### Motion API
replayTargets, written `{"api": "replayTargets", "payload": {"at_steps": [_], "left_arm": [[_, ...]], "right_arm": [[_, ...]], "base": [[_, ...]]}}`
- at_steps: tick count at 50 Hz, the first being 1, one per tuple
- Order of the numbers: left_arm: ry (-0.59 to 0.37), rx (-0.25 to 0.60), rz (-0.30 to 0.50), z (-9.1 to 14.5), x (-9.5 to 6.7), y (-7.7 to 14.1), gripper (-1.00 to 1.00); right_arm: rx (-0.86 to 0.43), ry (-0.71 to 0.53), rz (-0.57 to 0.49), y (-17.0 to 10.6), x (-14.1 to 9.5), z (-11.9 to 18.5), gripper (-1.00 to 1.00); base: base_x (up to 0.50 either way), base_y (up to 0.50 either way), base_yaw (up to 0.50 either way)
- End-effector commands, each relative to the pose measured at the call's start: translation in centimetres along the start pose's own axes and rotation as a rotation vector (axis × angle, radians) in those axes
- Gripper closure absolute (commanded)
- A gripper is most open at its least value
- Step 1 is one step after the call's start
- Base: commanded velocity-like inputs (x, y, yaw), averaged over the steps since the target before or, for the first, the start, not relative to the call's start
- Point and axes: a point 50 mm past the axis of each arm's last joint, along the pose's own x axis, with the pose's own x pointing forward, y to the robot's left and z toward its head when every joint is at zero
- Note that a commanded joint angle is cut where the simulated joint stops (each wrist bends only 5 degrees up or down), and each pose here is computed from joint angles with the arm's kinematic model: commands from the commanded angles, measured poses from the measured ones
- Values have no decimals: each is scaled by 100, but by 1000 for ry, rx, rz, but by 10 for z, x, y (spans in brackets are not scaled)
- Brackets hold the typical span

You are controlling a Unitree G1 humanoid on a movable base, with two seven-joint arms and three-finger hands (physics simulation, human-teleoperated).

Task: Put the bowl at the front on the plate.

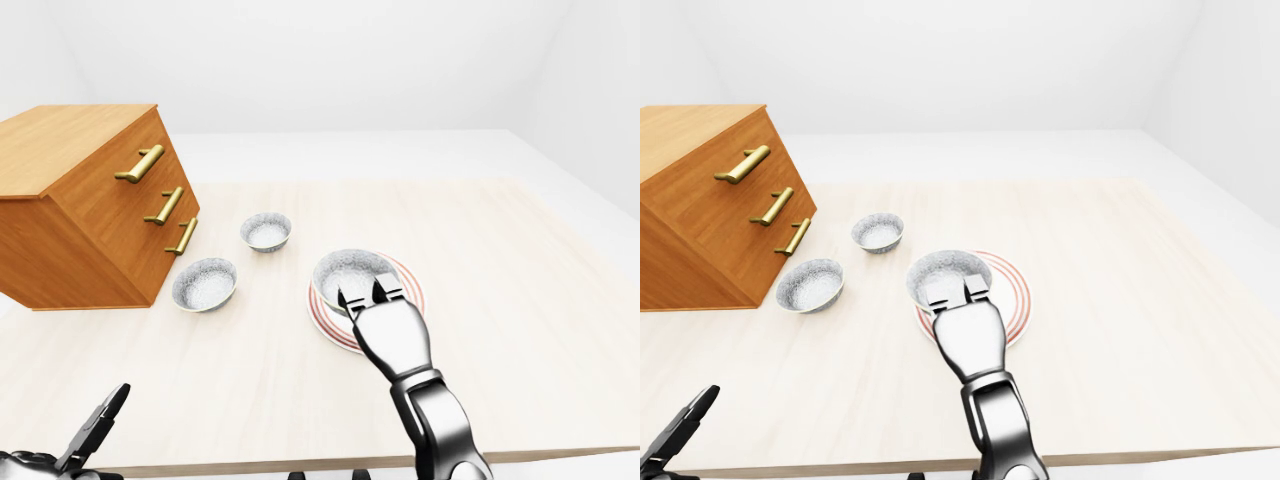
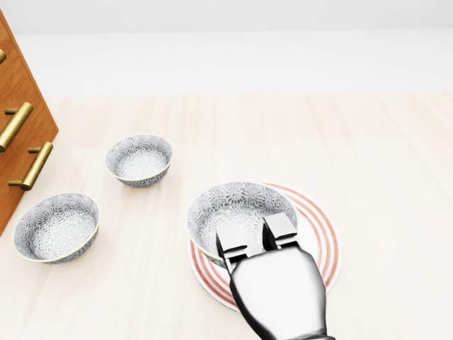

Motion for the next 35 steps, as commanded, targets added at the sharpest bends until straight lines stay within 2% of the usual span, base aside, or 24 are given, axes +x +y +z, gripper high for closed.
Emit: {"api": "replayTargets", "payload": {"at_steps": [1,2,5,10,14,15,18,35], "left_arm": [[-2,0,0,0,0,0,-100],[-2,-1,0,1,0,0,-100],[-3,-2,-1,1,0,0,-100],[-6,-2,-1,1,-1,0,-100],[-7,-3,-1,0,-1,0,-100],[-7,-3,-1,0,0,0,-100],[-7,-3,-2,0,0,0,-100],[-7,-3,-2,0,0,0,-100]], "right_arm": [[22,-11,-118,-9,-6,0,100],[56,-17,-140,-9,-6,-2,100],[41,-7,-134,-8,-6,-2,100],[89,-27,-141,-2,-4,0,100],[71,-30,-132,-2,-4,1,100],[38,-14,-97,0,-3,2,100],[32,-49,-115,-2,-2,8,100],[31,-47,-116,-2,-2,8,100]], "base": [[0,0,0],[0,0,0],[0,0,0],[0,0,0],[0,0,0],[0,0,0],[0,0,0],[0,0,0]]}}
